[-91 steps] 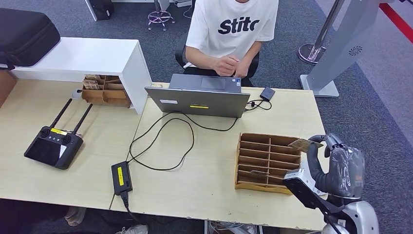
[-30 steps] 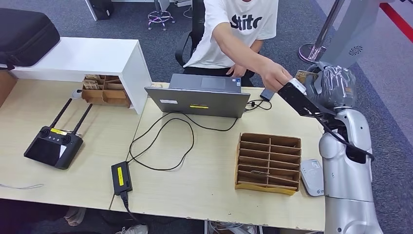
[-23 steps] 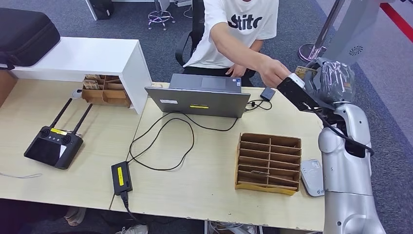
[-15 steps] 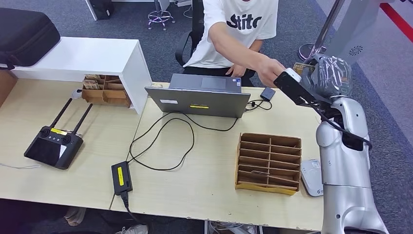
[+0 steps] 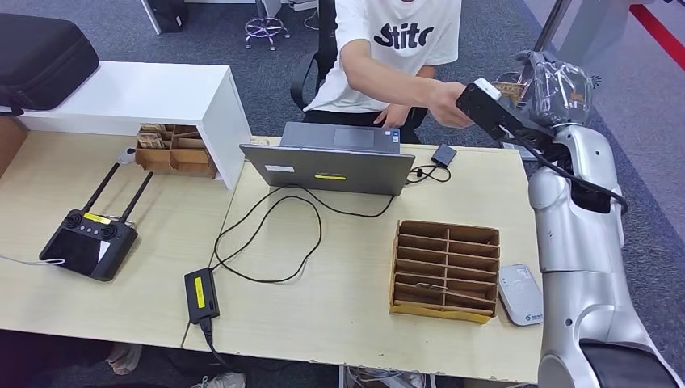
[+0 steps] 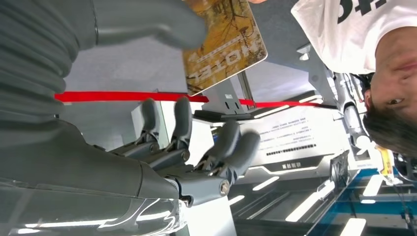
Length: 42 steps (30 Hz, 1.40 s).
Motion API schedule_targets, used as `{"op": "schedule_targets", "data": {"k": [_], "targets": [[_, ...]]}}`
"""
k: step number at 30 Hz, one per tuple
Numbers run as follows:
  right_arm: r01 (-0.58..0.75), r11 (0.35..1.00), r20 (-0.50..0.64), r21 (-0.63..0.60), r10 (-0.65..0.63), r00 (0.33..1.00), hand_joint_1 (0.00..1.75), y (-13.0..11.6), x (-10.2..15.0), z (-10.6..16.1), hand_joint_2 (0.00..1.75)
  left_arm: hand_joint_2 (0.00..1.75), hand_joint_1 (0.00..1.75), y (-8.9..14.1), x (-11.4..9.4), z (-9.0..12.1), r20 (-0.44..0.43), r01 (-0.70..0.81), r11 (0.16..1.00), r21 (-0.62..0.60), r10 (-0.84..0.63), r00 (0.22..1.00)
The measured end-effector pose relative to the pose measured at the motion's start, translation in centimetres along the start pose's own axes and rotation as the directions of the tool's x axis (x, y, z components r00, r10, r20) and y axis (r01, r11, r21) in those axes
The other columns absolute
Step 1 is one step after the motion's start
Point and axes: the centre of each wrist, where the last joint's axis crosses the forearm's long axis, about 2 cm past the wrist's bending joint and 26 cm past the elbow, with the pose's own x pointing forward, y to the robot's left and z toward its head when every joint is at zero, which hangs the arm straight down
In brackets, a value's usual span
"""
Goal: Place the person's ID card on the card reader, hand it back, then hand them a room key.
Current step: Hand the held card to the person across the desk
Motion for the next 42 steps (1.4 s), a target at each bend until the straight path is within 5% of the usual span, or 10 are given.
{"op": "schedule_targets", "data": {"k": [20,42], "targets": [[-0.043,0.999,-0.008,0.020,0.043,0.999,0.00,-0.2,0.7,-1.2,1.75,1.75,0.00,0.0,0.1,0.0,-0.004,0.012,1.000,-0.002,-0.012,1.000],[-0.055,0.964,0.145,-0.259,0.095,0.985,0.00,-5.5,-1.5,2.6,1.75,1.75,0.00,-0.4,-0.3,0.1,-0.030,0.005,1.000,0.008,-0.005,1.000]]}}
